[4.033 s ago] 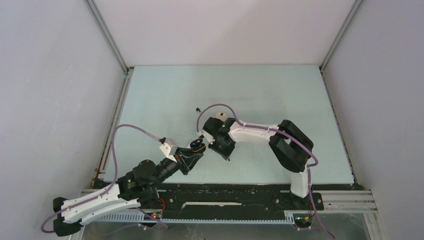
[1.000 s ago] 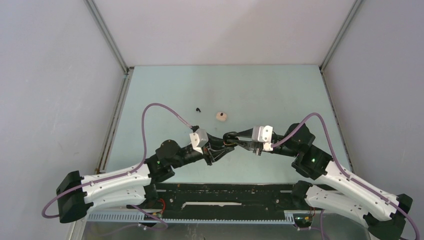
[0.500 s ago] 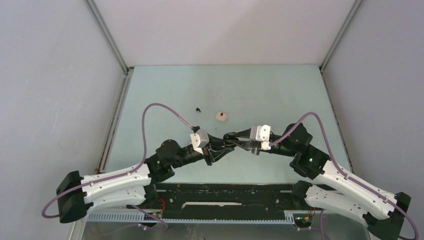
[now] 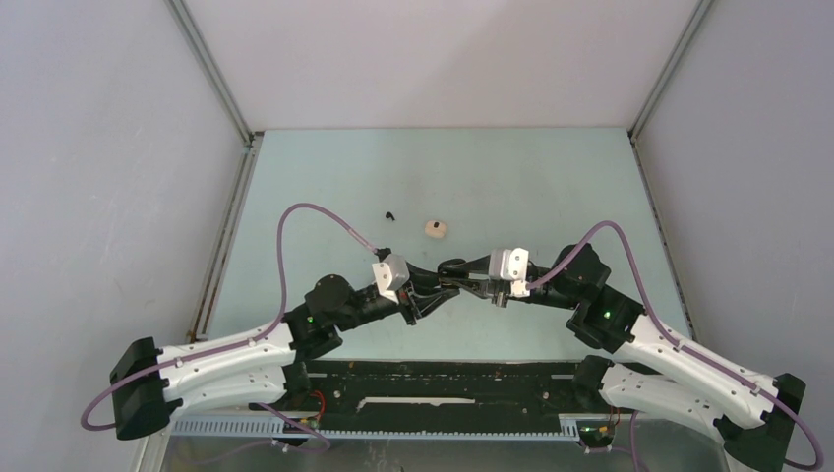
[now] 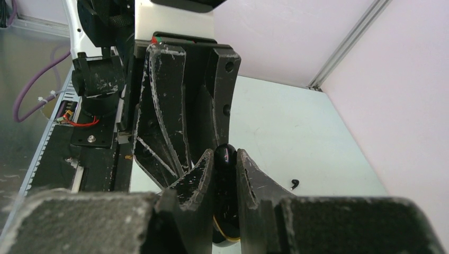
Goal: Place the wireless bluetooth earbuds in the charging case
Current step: Place the earbud in the charging case.
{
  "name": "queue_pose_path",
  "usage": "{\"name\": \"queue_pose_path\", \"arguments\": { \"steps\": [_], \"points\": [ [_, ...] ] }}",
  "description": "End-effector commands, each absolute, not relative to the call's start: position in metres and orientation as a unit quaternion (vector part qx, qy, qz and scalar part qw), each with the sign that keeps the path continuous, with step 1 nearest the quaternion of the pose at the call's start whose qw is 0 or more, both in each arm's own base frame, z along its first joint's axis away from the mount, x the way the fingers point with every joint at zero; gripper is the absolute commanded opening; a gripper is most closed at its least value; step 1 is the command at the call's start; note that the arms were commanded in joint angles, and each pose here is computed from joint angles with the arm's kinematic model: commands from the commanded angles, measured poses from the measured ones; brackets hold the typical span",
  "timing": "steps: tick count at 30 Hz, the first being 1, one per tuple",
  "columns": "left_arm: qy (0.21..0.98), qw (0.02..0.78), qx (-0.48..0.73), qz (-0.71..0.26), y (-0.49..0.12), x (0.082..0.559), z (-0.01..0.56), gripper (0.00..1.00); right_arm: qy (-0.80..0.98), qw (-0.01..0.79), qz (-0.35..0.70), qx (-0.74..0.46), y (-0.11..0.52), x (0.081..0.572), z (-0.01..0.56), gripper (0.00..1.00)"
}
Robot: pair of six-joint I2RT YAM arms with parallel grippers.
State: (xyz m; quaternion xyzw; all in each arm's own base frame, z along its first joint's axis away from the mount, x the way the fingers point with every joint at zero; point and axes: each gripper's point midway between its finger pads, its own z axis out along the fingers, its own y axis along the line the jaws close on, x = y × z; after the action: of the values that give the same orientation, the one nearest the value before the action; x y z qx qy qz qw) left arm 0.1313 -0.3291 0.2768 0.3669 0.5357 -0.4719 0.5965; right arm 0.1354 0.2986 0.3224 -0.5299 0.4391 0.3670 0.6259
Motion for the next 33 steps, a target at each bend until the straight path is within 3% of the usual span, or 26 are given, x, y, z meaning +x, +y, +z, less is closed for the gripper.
{"name": "queue_pose_path", "arguments": {
  "steps": [1,16,19,25,33],
  "points": [
    [0.503,0.633,0.342,-0.479,-0.321,0.134,0.310,0.00,0.428,0.637,0.367,-0.525,0.301,0.135,0.329,0.00],
    [0.500,0.637,0.337,-0.481,-0.319,0.134,0.312,0.00,0.433,0.633,0.363,-0.529,0.300,0.135,0.319,0.00],
    [0.500,0.637,0.336,-0.482,-0.319,0.133,0.312,0.00,0.433,0.633,0.362,-0.530,0.301,0.135,0.318,0.09],
    [0.500,0.637,0.338,-0.480,-0.319,0.134,0.310,0.00,0.433,0.633,0.362,-0.530,0.301,0.135,0.317,0.11],
    [0.502,0.636,0.338,-0.479,-0.321,0.135,0.308,0.00,0.437,0.631,0.359,-0.532,0.301,0.136,0.314,0.23]
  ]
}}
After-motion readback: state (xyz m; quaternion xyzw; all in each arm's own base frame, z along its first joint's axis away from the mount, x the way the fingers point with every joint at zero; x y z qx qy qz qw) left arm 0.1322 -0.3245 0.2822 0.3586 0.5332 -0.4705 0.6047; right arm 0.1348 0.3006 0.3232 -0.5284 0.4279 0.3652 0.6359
